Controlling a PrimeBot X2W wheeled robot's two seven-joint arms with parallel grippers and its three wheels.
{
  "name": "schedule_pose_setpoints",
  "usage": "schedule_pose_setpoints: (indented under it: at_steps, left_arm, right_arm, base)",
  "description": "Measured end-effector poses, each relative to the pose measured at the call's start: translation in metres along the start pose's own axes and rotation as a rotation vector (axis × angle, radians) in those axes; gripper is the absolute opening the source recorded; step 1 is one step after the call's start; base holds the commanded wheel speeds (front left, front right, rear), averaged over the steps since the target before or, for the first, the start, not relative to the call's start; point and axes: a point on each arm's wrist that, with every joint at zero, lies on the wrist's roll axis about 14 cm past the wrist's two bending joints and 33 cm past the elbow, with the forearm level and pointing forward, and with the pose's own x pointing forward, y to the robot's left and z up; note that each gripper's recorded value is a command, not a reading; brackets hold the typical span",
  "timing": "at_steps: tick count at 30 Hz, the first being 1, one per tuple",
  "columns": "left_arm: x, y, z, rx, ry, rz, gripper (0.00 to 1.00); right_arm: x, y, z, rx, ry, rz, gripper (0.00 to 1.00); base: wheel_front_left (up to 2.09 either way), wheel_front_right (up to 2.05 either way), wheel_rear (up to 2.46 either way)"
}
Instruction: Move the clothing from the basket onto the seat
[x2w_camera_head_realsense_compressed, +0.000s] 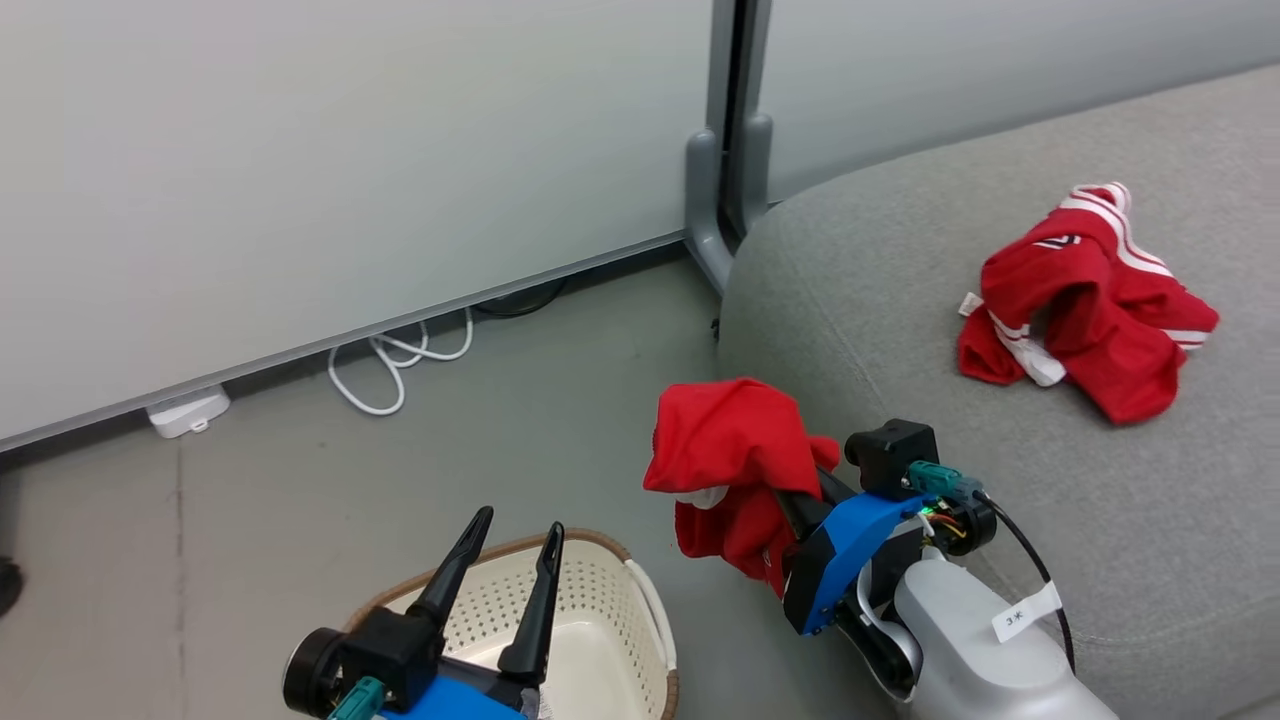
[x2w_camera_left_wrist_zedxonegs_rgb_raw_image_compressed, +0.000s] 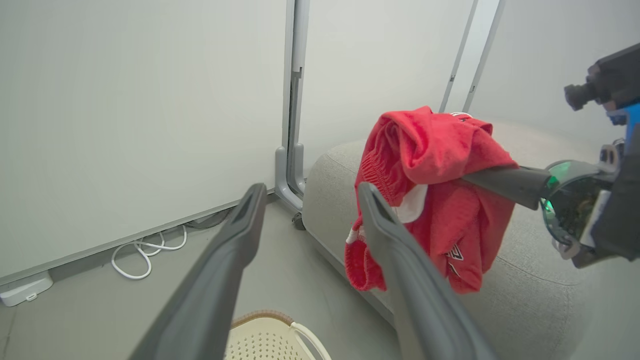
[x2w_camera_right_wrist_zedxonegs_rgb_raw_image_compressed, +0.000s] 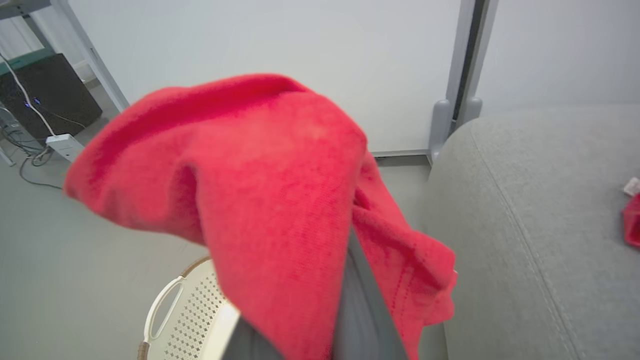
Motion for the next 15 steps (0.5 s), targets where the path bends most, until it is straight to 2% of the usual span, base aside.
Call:
schedule_pose_setpoints:
  at_steps: [15]
  left_arm:
    - [0.044,-0.065,-0.017,-0.014,0.051,-0.258,1.0]
  right_arm:
    - [-0.058,-0.078,-0.001,0.039,-0.022,-0.252,0.0]
  base:
    - [0.0,0.0,0.0]
